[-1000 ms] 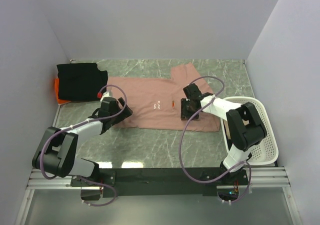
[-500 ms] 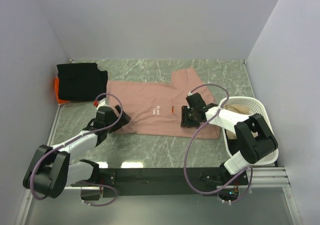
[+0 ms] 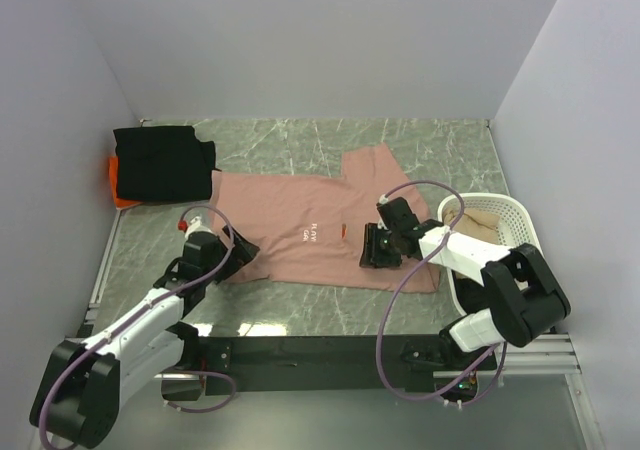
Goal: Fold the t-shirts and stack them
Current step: Fold the tshirt
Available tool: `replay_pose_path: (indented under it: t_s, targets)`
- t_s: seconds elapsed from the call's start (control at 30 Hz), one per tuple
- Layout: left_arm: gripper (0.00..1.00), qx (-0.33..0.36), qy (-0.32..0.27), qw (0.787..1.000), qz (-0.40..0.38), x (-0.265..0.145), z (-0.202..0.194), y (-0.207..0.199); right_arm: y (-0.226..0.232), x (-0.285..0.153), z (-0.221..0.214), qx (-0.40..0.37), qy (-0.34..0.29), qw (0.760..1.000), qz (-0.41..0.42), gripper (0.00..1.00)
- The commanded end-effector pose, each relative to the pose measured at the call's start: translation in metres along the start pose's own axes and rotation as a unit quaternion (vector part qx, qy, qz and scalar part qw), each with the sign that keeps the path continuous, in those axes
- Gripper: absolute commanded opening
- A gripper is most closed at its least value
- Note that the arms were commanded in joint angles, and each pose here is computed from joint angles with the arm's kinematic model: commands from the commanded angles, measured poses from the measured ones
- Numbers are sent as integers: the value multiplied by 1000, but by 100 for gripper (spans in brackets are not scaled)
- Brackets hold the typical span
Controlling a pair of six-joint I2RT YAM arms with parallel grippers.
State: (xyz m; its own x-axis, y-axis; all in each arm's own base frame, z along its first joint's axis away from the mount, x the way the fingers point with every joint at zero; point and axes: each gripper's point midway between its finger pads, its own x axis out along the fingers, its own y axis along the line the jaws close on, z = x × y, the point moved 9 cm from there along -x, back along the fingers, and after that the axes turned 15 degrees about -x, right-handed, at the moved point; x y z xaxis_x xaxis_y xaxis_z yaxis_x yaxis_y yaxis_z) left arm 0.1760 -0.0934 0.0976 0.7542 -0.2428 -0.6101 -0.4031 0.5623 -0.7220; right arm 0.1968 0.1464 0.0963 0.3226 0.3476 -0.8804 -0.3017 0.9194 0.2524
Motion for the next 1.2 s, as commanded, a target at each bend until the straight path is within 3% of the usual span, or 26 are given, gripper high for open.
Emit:
replay_pose_path:
  t_s: [0.0, 0.4, 0.73, 0.97, 1.07, 1.17]
  targets:
    - [96, -11, 51, 996, 76, -8, -18, 30, -8, 3, -47, 22, 111, 993, -16, 54]
    - [98, -4, 31, 999, 39, -25, -6, 4, -15, 1, -35, 30, 95, 994, -48, 55]
    - [99, 19, -21, 999, 43, -29, 14, -17, -19, -2, -22, 19, 88, 994, -59, 56]
    - [99, 38, -99, 994, 6, -35, 49, -63, -18, -13, -7, -5, 69, 995, -73, 56]
    - [99, 53, -139, 989, -8, -27, 75, -94, -12, -29, 9, -19, 28, 998, -61, 56]
    - [99, 72, -175, 981, 41, -1, 104, -109, -2, -49, 26, -27, -22, 999, -38, 56]
